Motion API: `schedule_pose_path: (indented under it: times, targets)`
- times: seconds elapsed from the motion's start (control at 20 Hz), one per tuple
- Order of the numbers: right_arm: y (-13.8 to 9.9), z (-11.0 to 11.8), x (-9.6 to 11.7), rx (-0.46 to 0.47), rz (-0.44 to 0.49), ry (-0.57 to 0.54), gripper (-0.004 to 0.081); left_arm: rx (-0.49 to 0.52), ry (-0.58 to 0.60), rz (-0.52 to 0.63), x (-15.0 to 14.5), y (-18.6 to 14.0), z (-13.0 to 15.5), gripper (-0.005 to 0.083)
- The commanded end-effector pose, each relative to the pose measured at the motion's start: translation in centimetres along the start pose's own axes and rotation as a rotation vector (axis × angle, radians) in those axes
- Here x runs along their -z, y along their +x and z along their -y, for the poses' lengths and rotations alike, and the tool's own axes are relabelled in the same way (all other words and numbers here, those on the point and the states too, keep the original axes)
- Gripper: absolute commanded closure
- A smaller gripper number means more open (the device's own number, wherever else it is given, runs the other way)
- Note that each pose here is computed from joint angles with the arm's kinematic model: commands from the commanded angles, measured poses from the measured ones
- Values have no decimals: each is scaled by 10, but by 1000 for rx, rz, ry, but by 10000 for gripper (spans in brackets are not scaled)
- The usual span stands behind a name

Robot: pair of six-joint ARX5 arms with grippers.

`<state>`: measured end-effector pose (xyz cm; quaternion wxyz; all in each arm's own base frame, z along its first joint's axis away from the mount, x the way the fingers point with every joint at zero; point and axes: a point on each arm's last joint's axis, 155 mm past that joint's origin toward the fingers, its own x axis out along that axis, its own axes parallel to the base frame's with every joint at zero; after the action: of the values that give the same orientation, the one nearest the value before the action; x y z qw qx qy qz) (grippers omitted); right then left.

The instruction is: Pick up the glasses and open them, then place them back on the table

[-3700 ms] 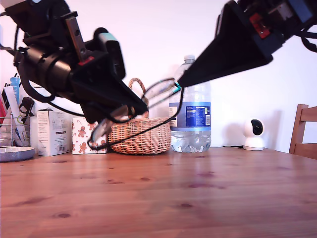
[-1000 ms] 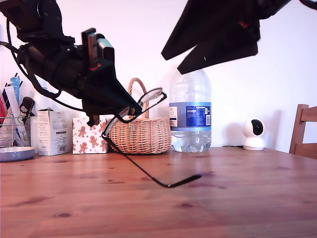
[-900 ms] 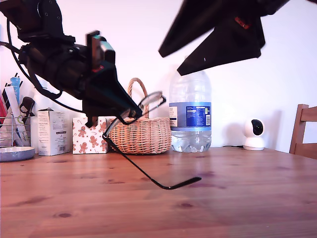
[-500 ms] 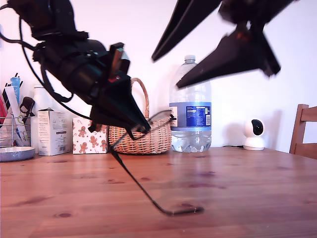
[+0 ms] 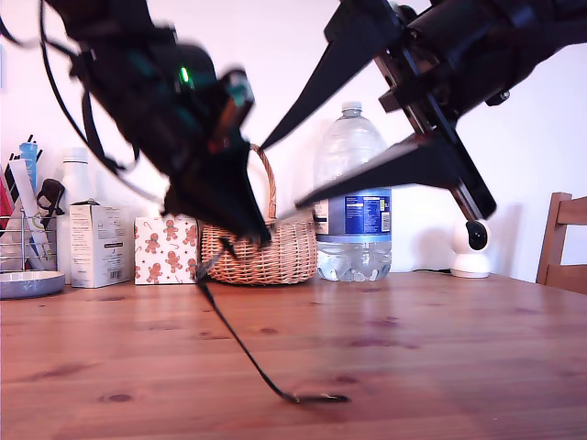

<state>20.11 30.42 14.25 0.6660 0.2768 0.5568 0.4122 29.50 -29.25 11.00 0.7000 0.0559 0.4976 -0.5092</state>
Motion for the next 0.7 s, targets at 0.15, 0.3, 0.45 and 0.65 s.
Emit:
schedule_pose_path:
  times: [0.15, 0.3, 0.45, 0.65]
  targets:
    - [-1, -11, -12, -34, 34, 10, 453, 27, 39, 38, -13, -6, 13, 795]
    - [-1, -10, -14, -27, 46, 14, 454, 52, 50, 54, -16, -10, 22, 795]
    - [-1, -6, -20, -4, 76, 16, 457, 54, 79, 76, -21, -17, 32, 795]
    - [-1, -9, -23, -16, 87, 7, 491, 32, 98, 91, -25, -23, 35, 795]
